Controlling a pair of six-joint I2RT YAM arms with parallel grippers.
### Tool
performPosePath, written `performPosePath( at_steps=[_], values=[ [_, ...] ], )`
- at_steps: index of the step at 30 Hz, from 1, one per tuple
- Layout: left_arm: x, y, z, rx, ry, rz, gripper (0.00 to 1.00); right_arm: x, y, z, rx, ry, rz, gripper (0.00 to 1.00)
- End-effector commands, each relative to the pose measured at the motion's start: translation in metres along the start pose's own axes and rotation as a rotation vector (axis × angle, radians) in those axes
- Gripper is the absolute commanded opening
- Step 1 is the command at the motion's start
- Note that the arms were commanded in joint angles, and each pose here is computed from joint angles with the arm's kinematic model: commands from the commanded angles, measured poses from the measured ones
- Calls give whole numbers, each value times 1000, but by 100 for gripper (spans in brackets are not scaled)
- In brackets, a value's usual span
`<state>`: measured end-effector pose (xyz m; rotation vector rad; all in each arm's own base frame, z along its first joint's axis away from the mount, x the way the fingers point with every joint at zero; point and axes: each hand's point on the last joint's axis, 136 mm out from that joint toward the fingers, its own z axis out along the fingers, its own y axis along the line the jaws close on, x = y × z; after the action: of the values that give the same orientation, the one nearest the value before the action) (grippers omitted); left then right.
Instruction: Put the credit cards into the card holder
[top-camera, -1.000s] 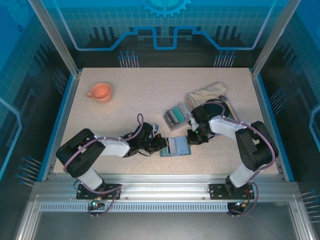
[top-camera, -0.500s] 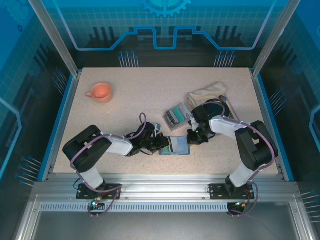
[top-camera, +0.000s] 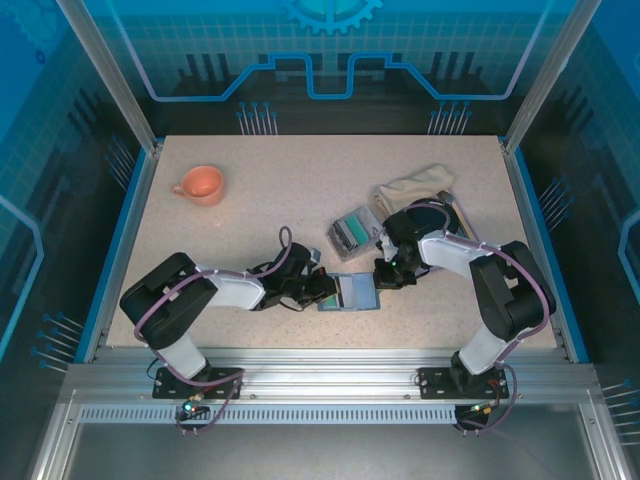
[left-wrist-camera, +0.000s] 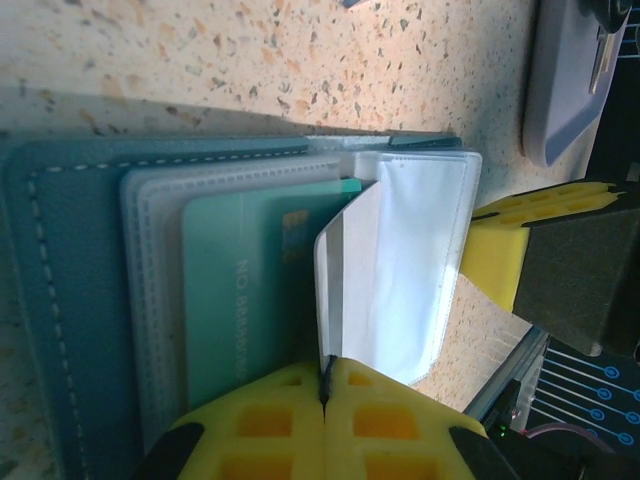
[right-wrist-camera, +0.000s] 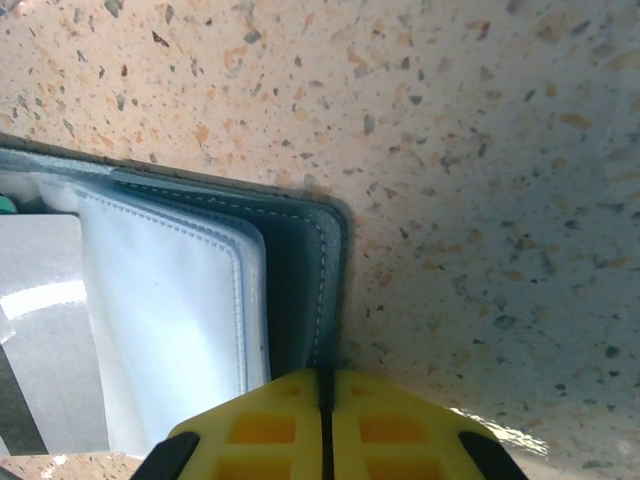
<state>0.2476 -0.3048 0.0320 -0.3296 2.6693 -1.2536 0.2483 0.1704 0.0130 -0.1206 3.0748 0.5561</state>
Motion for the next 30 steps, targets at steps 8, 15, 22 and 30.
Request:
performPosePath(
  at_steps=[8, 15, 22, 30],
  values=[
    [8, 0, 17, -35, 95, 5, 0, 8, -3, 15, -11, 49, 11, 7],
    [3, -14, 24, -5, 109, 24, 0, 10, 0, 14, -30, 47, 10, 7],
    [4, -21, 30, -11, 130, 49, 4, 8, 4, 11, -45, 30, 7, 6],
    [10, -25, 38, -26, 165, 83, 7, 8, 4, 11, -49, 29, 6, 6]
  ],
)
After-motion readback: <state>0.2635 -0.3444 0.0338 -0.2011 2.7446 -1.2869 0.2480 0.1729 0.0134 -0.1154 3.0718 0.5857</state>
